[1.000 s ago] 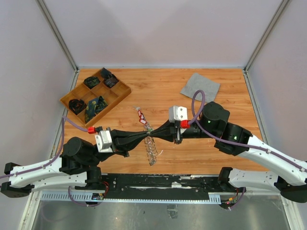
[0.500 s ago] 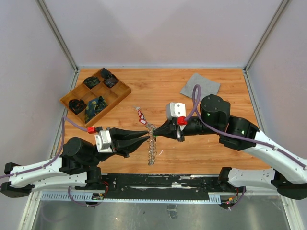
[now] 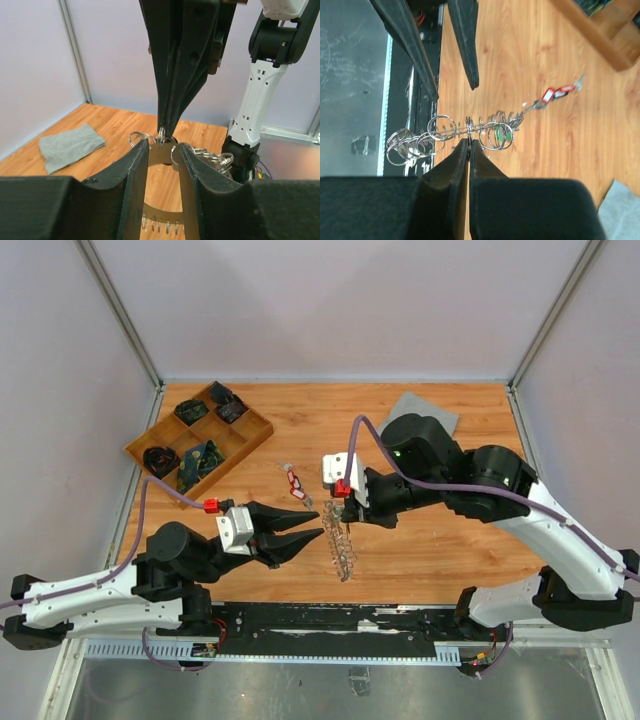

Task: Put the keys on the keyring

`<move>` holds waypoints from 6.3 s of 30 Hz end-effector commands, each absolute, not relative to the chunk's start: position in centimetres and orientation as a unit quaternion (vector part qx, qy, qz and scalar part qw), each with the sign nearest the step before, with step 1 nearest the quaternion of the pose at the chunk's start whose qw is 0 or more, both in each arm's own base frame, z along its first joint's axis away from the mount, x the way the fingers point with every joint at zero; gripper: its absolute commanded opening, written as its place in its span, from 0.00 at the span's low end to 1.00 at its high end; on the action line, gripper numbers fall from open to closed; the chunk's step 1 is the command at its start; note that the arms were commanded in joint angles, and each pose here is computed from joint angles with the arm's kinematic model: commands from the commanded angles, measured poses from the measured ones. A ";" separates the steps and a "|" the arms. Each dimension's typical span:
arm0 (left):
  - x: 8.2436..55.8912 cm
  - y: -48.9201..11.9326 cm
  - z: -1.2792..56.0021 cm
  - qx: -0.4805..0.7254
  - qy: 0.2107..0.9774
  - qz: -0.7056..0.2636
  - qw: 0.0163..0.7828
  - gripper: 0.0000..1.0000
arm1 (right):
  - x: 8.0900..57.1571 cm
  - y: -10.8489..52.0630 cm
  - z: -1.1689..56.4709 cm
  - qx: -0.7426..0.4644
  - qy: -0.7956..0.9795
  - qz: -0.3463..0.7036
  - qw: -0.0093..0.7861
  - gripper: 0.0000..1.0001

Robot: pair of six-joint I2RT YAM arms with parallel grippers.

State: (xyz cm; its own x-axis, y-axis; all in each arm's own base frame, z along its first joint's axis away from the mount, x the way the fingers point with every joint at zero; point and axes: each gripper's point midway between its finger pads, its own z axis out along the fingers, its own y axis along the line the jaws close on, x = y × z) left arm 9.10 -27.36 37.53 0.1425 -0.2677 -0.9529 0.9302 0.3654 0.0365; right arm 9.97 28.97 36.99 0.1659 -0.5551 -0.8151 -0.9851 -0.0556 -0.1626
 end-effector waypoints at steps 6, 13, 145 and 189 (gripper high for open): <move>9.1 -28.7 37.5 0.353 0.496 -0.448 0.655 0.36 | 8.3 26.3 35.5 -0.693 0.600 0.262 0.301 0.01; 8.9 -29.9 36.9 0.362 0.516 -0.456 0.629 0.38 | 7.6 26.2 35.5 -0.702 0.597 0.261 0.287 0.00; 10.3 -25.6 40.2 0.281 0.379 -0.601 0.645 0.00 | 11.0 30.1 41.0 -0.453 0.401 0.519 0.604 0.24; 9.6 -25.6 41.0 0.297 0.359 -0.601 0.650 0.01 | 9.8 32.4 38.3 -0.487 0.432 0.512 0.561 0.21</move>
